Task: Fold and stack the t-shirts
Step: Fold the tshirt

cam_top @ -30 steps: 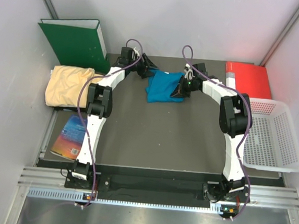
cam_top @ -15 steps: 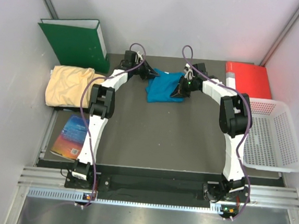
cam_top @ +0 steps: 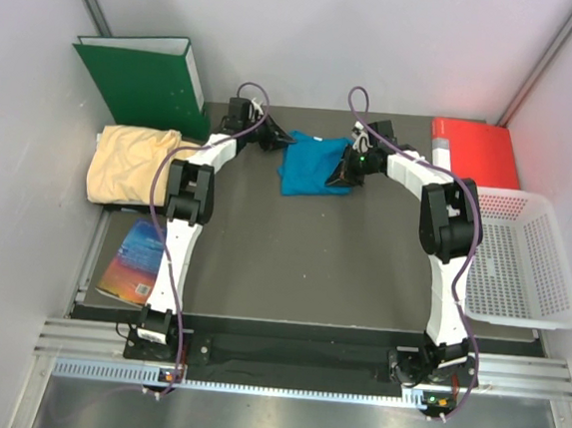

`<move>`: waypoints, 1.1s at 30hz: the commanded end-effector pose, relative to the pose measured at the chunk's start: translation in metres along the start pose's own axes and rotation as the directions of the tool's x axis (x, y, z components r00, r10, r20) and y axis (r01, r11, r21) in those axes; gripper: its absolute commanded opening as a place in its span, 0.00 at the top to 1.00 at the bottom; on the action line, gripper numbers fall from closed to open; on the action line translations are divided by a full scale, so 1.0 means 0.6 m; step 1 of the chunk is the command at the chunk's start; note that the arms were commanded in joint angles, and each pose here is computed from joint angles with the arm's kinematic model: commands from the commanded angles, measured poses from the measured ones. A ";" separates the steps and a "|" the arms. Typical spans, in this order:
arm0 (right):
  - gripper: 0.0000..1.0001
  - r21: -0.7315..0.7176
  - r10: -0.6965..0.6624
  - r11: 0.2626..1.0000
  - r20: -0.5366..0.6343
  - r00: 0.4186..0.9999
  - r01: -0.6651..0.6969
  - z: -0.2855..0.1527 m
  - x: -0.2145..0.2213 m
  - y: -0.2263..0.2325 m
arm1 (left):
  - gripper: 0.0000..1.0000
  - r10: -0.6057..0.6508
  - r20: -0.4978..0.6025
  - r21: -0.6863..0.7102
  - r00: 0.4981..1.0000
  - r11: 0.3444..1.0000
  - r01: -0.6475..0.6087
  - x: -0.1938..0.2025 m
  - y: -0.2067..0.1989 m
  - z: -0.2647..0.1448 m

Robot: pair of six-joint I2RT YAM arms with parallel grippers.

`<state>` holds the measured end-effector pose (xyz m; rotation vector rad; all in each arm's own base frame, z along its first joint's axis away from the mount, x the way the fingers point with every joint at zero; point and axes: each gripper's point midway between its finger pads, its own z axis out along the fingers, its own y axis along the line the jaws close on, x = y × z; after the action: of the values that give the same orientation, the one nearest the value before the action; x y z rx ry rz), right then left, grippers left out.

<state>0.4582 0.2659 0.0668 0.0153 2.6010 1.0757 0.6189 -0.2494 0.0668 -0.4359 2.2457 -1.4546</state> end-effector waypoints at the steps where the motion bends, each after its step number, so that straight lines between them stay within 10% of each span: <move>1: 1.00 -0.022 -0.026 0.999 0.002 1.000 0.026 0.005 -0.002 0.018 | 1.00 0.088 0.084 0.077 0.993 0.993 -0.094 -0.041 -0.086 -0.035; 18: 1.00 -0.030 -0.018 0.999 -0.008 1.000 0.018 0.012 -0.002 0.017 | 1.00 0.101 0.168 -0.018 0.981 0.995 -0.099 -0.081 -0.046 -0.072; 26: 1.00 -0.038 -0.060 0.997 0.037 0.998 0.061 -0.004 -0.023 0.037 | 0.24 0.164 0.159 0.050 0.974 0.984 -0.173 -0.080 -0.123 -0.103; 33: 1.00 -0.056 -0.132 0.989 0.131 0.982 0.140 -0.022 -0.086 0.078 | 0.04 0.254 0.150 0.017 0.955 0.966 -0.259 -0.055 -0.182 -0.159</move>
<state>0.4687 0.2686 0.0823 -0.0049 2.5617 1.0728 0.6190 -0.2094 0.1290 -0.3808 2.1624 -1.3325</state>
